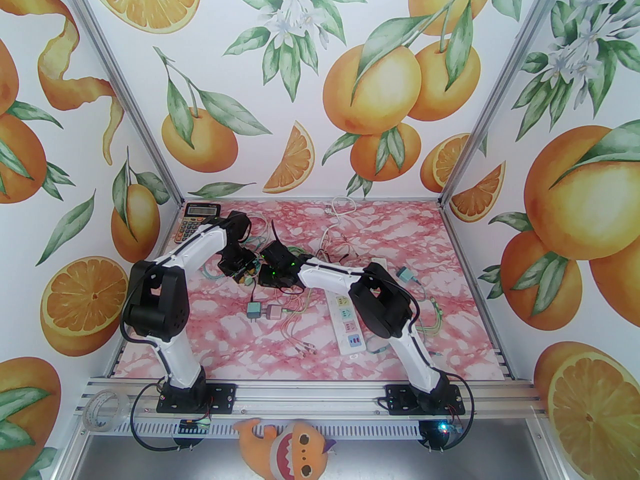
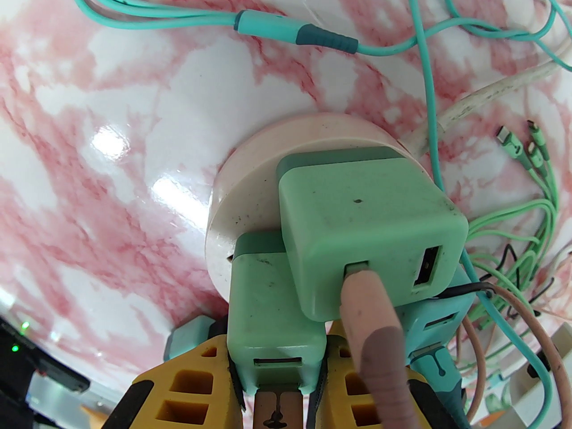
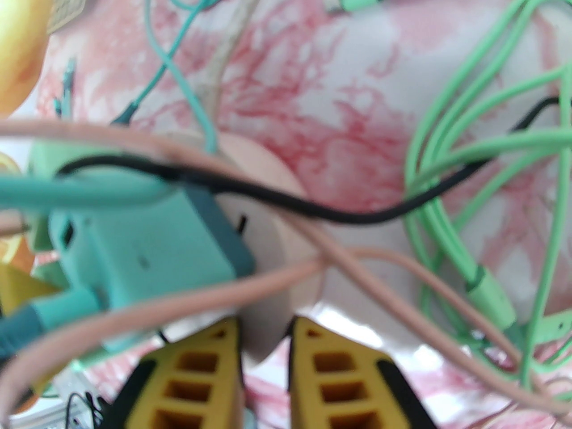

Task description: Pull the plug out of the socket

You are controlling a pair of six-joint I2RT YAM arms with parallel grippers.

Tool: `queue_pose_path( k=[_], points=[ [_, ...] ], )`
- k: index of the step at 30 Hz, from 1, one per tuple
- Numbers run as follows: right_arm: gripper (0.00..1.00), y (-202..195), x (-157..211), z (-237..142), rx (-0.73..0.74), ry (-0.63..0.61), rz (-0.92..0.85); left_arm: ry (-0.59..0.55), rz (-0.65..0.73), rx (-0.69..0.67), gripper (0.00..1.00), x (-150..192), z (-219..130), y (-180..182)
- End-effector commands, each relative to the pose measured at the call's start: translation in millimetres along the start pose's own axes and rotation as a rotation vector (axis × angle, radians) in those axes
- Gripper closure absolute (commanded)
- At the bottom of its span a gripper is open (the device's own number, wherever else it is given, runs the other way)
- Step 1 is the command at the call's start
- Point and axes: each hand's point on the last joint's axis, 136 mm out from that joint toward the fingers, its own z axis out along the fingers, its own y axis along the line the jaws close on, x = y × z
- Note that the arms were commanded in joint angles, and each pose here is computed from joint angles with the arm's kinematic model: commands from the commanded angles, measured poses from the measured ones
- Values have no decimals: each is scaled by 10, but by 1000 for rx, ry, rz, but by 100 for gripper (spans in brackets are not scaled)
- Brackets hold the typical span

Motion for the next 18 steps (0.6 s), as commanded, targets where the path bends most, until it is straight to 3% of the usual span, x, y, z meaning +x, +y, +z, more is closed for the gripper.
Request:
queue_pose_path(
  k=[1,11,18],
  points=[
    [82,-1426,987,400,449,290,-19,3,38,-13,100,114,-132,-46],
    [82,-1515,1045,390,469,305,-26,-18,-62,-14,100,34,-192,327],
    [82,-1500,1027,390,466,307,-43,-10,-37,4,100,104,-204,115]
  ],
)
